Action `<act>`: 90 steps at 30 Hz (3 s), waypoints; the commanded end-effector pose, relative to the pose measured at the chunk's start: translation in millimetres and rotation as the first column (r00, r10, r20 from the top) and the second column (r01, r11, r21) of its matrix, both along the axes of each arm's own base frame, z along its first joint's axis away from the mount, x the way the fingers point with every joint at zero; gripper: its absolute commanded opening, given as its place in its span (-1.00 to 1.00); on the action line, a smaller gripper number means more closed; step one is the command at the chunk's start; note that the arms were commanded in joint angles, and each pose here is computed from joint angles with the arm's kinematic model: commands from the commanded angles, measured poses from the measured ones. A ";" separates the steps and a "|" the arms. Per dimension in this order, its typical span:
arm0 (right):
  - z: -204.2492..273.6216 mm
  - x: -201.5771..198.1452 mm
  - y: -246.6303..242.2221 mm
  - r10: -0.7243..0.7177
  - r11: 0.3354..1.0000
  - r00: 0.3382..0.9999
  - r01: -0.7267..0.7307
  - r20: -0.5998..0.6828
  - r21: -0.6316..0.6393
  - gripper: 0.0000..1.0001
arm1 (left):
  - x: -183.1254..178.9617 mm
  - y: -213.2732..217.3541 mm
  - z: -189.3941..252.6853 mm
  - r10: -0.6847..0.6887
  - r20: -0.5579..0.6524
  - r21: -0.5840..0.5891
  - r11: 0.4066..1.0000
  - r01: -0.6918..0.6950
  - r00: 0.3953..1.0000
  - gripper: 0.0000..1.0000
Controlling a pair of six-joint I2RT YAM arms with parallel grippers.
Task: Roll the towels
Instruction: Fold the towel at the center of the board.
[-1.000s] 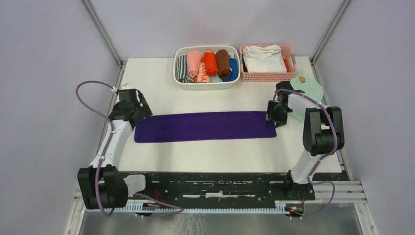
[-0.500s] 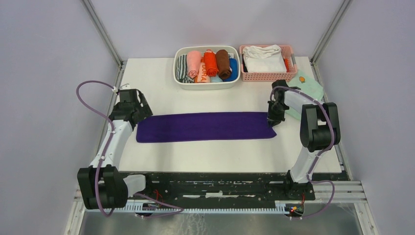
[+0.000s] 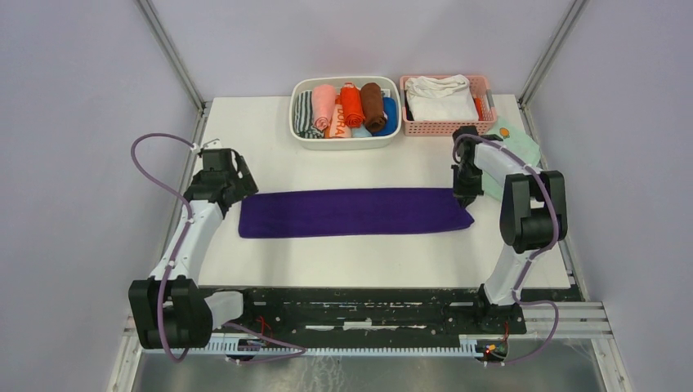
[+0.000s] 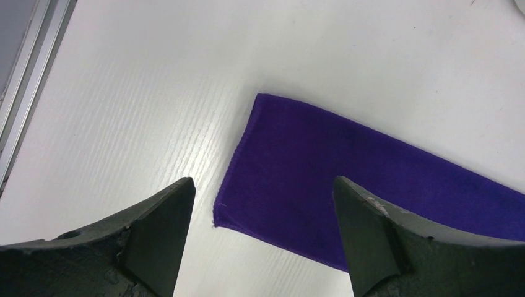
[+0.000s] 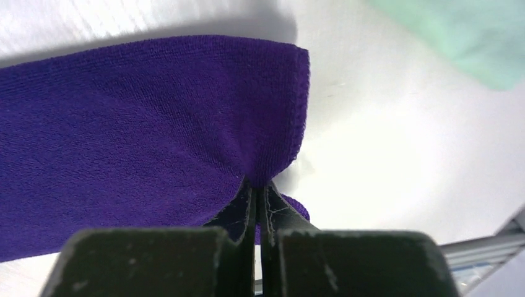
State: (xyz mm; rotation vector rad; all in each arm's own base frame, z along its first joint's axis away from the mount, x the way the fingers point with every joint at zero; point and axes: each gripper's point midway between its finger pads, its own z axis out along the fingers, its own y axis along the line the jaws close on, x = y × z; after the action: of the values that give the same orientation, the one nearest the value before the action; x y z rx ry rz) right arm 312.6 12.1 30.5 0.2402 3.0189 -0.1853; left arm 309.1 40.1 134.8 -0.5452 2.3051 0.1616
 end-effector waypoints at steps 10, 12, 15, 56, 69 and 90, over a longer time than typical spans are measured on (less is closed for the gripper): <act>120.9 -0.8 -122.1 -0.171 0.847 0.942 0.291 0.289 -0.445 -0.99 | 8.4 -28.6 0.7 -0.134 0.015 -0.029 0.990 0.134 0.991 0.78; 132.9 2.8 -119.4 -0.165 0.855 0.931 0.299 0.325 -0.423 -0.99 | 8.5 -35.8 -3.0 -0.160 0.010 -0.054 0.986 0.161 0.987 0.78; 142.0 20.4 -81.6 -0.092 0.932 0.925 0.210 0.368 -0.296 -0.99 | 9.0 -49.2 -5.9 -0.200 0.011 -0.114 0.973 0.200 0.980 0.78; 123.3 -0.7 343.4 0.416 0.797 0.829 -0.530 0.374 0.290 -0.87 | -12.3 -180.3 -120.9 -0.313 -0.093 -0.555 0.805 0.212 0.945 -0.18; 123.8 -8.3 379.5 0.465 0.742 0.784 -0.598 0.411 0.302 -0.87 | -16.2 -185.7 -129.5 -0.331 -0.117 -0.534 0.816 0.222 0.936 -0.35; 69.7 -10.1 420.5 0.478 0.687 0.793 -0.606 0.379 0.401 -0.75 | -18.9 -180.2 -133.2 -0.313 -0.128 -0.509 0.835 0.209 0.941 -0.35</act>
State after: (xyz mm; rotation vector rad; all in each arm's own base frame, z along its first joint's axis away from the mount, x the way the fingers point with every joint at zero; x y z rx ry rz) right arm 299.6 409.3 102.7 -0.5752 2.7083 0.5389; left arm 299.6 -151.4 17.8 -0.4100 2.5639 -0.6376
